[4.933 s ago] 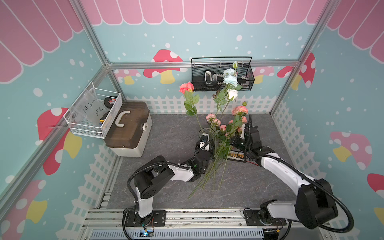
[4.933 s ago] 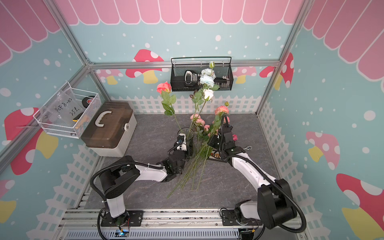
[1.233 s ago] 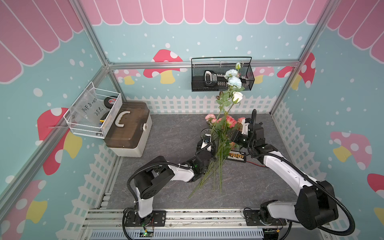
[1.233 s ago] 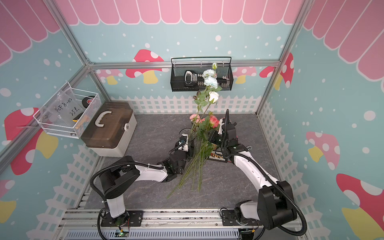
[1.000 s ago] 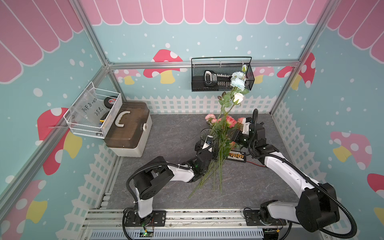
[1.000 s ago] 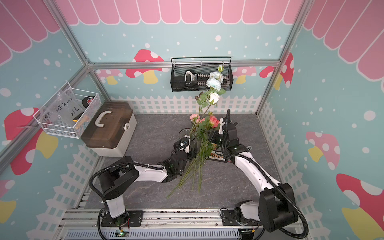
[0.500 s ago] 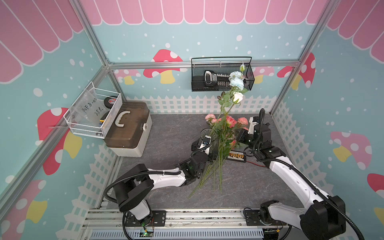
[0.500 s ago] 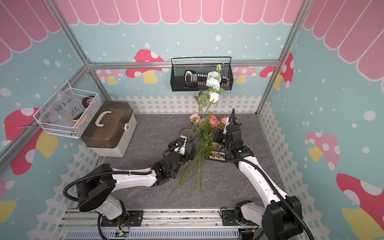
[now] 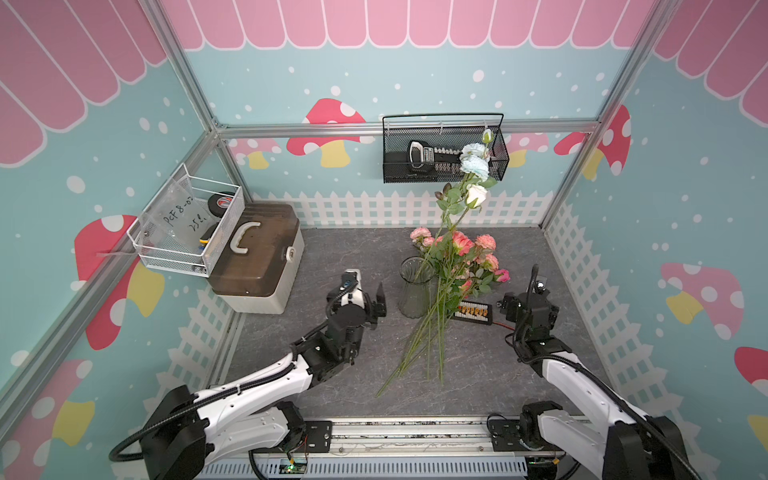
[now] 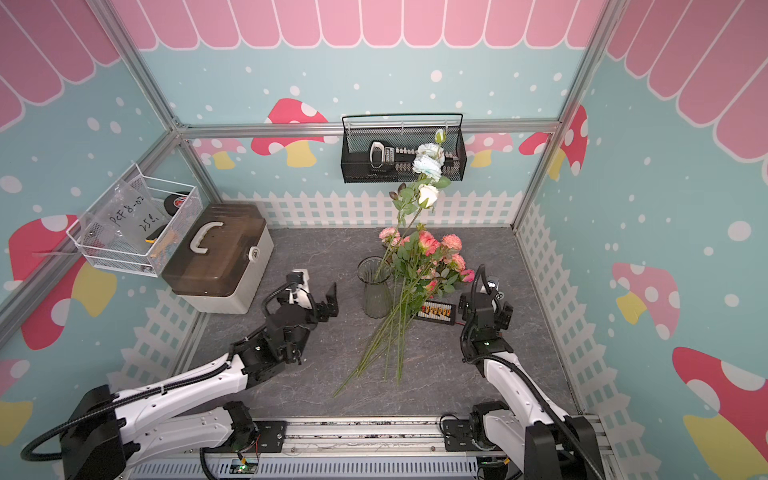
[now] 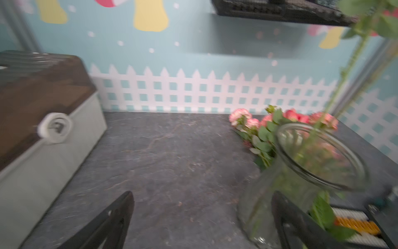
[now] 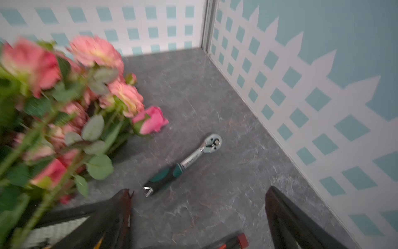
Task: Pick out pink flowers from the vase
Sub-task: Reset both arms
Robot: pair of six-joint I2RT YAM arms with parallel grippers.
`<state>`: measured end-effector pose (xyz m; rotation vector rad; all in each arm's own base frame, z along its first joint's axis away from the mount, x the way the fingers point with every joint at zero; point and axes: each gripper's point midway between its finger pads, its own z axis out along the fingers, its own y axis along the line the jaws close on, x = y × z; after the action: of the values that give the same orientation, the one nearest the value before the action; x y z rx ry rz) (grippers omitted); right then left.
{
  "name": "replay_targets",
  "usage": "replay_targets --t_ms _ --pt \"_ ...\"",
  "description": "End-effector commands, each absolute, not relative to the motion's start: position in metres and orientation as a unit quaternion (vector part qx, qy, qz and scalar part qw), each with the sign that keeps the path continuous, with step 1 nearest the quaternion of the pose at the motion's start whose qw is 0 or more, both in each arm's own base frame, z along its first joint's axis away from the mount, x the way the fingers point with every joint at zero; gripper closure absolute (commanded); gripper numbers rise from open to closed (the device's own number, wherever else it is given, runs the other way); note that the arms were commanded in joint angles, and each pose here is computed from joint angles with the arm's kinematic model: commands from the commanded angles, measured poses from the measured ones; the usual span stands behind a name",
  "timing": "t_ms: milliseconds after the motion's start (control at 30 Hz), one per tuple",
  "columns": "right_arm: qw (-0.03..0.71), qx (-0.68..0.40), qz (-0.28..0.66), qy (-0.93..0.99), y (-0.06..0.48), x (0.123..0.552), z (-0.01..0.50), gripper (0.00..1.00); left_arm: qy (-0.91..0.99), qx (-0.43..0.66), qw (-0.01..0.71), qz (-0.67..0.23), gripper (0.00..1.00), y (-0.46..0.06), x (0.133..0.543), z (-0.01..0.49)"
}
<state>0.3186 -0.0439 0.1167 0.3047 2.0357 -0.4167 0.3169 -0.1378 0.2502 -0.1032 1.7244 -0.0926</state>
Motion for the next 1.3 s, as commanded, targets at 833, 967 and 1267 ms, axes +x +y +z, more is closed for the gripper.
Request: replay_targets --t_ms 833,967,1267 --pt "0.577 0.04 -0.157 0.801 -0.038 0.383 0.103 0.01 0.775 -0.106 0.603 0.159 0.01 0.021 0.396 0.134" --pt "0.578 0.047 -0.162 0.799 -0.041 0.382 0.103 0.01 0.769 -0.127 0.618 0.107 0.01 0.032 0.389 0.125" --pt "0.579 0.048 -0.163 0.797 -0.041 0.382 0.103 0.01 0.77 -0.127 0.617 0.101 0.0 0.036 0.396 0.12"
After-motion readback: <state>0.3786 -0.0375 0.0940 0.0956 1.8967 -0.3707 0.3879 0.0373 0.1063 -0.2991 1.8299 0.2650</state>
